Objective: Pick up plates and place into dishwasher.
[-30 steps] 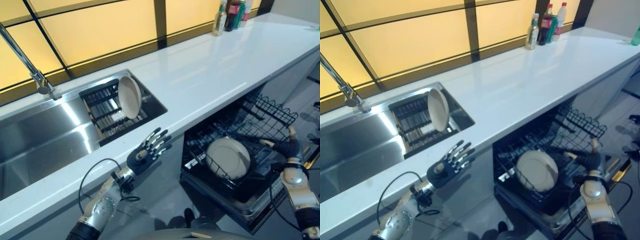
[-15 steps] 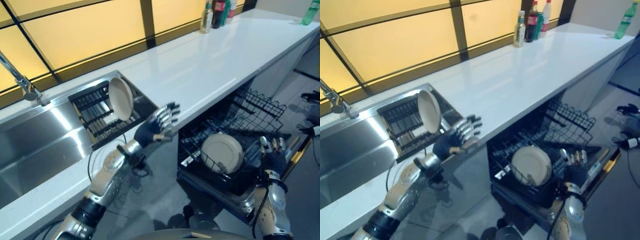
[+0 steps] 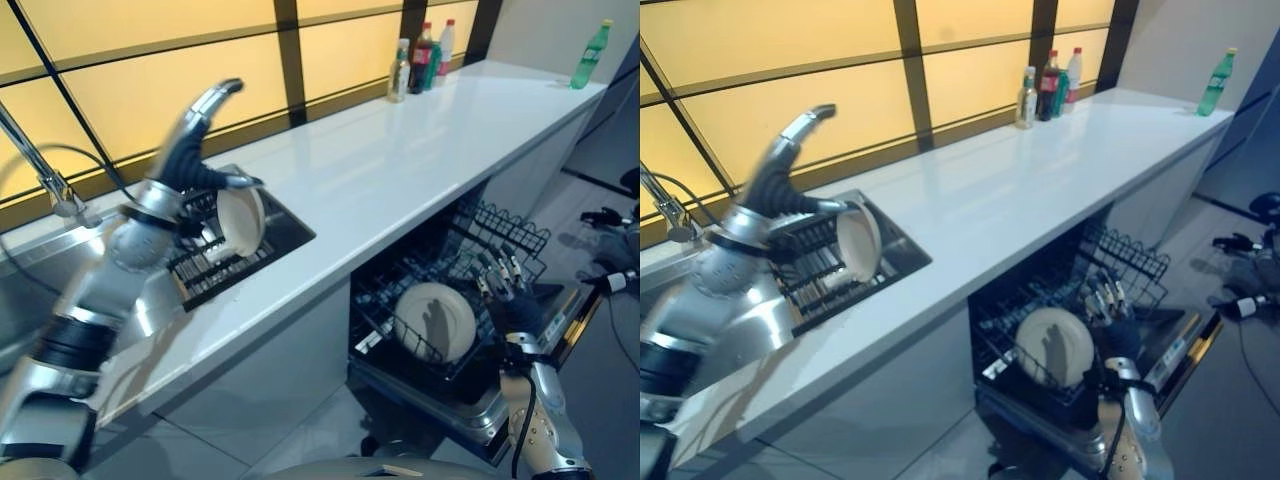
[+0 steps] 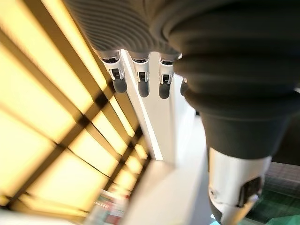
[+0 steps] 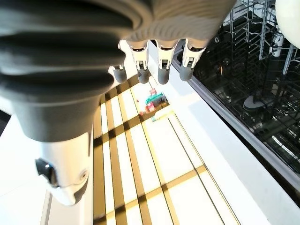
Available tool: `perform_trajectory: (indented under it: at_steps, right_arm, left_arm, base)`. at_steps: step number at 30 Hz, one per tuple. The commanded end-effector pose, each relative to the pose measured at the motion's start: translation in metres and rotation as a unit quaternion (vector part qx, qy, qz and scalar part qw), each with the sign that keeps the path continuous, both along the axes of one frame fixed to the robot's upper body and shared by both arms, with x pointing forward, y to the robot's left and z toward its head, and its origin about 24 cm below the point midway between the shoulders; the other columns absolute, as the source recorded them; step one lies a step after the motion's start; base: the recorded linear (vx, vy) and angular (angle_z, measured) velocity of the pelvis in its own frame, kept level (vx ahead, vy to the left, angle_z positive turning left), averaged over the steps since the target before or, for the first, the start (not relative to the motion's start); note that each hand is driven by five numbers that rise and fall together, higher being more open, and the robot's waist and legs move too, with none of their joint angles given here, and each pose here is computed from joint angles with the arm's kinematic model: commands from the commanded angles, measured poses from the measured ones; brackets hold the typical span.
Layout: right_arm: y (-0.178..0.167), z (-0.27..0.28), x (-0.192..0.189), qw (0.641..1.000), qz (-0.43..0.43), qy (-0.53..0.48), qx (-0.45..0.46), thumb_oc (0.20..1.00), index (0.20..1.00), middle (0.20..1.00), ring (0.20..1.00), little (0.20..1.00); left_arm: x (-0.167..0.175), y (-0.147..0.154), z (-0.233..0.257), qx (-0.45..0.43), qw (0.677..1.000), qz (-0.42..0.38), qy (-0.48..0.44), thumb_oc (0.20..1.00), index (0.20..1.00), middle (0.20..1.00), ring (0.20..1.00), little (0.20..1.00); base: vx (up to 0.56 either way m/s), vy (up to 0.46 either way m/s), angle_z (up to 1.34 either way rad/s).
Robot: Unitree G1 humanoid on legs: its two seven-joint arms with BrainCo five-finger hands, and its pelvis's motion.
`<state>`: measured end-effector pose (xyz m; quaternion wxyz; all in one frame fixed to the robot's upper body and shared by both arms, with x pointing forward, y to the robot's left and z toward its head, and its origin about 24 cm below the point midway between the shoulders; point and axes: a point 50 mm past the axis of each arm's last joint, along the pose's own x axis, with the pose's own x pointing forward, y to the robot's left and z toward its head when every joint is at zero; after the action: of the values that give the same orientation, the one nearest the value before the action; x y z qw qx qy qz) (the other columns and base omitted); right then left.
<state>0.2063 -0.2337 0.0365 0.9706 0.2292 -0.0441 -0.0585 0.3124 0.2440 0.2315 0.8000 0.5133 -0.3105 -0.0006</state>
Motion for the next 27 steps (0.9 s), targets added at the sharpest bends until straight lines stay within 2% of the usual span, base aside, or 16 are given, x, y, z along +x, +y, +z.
perform_trajectory:
  at_steps: [1, 2, 4, 12, 16, 22, 27]
  right_arm:
    - [-0.003, 0.029, 0.011, 0.997, 0.035, -0.059, -0.022, 1.000, 1.000, 1.000, 1.000, 1.000]
    - [-0.004, 0.029, 0.011, 0.997, 0.039, -0.058, -0.024, 1.000, 1.000, 1.000, 1.000, 1.000]
    - [-0.008, 0.029, 0.010, 0.997, 0.048, -0.056, -0.031, 1.000, 1.000, 1.000, 1.000, 1.000]
    - [-0.013, 0.025, 0.009, 0.997, 0.052, -0.043, -0.039, 1.000, 1.000, 1.000, 1.000, 1.000]
    - [-0.012, 0.025, 0.008, 0.997, 0.059, -0.038, -0.045, 1.000, 1.000, 1.000, 1.000, 1.000]
    - [-0.014, 0.025, 0.005, 0.996, 0.066, -0.031, -0.051, 1.000, 1.000, 1.000, 1.000, 1.000]
    - [-0.020, 0.024, 0.001, 0.996, 0.066, -0.023, -0.051, 1.000, 1.000, 1.000, 1.000, 1.000]
  left_arm:
    - [0.005, 0.018, 0.046, 0.148, 0.985, 0.072, -0.050, 1.000, 1.000, 1.000, 1.000, 1.000]
    - [0.006, 0.022, 0.051, 0.203, 0.973, 0.098, -0.046, 1.000, 1.000, 1.000, 1.000, 1.000]
    - [0.008, 0.030, 0.059, 0.260, 0.957, 0.125, -0.035, 1.000, 1.000, 1.000, 1.000, 1.000]
    - [0.019, 0.024, 0.058, 0.403, 0.903, 0.152, 0.010, 1.000, 1.000, 1.000, 1.000, 1.000]
    - [0.025, 0.029, 0.054, 0.437, 0.881, 0.176, 0.038, 1.000, 1.000, 1.000, 1.000, 1.000]
    - [0.031, 0.060, 0.024, 0.458, 0.849, 0.235, 0.119, 1.000, 1.000, 1.000, 1.000, 1.000]
    - [0.029, 0.072, 0.010, 0.452, 0.842, 0.248, 0.159, 1.000, 1.000, 1.000, 1.000, 1.000]
  base:
    - [0.00, 0.000, 0.00]
    - [0.00, 0.000, 0.00]
    - [0.04, 0.007, 0.01]
    - [0.07, -0.022, -0.01]
    - [0.07, -0.033, -0.05]
    - [0.07, -0.032, -0.10]
    - [0.05, -0.027, -0.10]
